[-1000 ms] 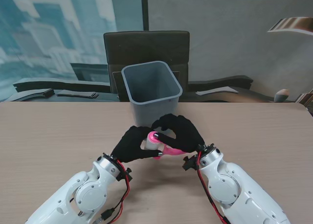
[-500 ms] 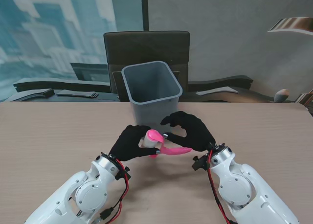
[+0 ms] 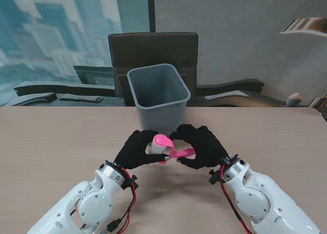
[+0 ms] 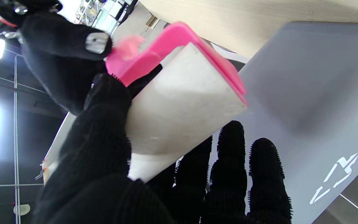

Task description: Replace a lint-roller refill

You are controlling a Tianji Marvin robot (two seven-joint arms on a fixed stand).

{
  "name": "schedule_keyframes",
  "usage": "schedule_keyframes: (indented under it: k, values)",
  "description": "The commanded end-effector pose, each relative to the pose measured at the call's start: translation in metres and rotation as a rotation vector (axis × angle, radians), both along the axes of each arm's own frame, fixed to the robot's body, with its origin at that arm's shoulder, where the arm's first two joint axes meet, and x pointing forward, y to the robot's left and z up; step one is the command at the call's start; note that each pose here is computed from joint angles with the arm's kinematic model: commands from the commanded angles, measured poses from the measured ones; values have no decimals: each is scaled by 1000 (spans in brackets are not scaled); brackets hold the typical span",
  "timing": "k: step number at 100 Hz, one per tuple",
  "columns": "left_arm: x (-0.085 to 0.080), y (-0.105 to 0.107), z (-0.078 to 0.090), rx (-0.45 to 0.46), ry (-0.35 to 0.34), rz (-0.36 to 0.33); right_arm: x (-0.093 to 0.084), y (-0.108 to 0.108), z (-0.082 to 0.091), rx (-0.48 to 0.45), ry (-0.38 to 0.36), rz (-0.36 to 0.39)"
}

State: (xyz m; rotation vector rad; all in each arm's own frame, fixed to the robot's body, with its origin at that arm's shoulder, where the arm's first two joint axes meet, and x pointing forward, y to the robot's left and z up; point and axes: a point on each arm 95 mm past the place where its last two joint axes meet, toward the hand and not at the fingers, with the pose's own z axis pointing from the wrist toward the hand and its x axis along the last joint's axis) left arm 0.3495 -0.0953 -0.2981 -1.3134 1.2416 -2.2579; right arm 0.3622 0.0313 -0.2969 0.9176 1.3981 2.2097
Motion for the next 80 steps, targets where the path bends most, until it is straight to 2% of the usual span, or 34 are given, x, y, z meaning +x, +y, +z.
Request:
schedule_keyframes:
  k: [1,12,29,58,80]
  values:
    - [-3,-4,3,-15,-7,-16,1,4,-3,2,25,20]
    - [-5,-5,4,-34,-1,-14,4,8,-8,-6,-26,21]
    - [-8,-7,5,-77,35,-14,10,14,-13,-20,-152,-3]
    - [-11,-8,7,-126,53,-14,21,18,-22,-17,-205,-40]
    - [-10,-9,7,-124,60,-15,24,17,-20,24,-229,-59]
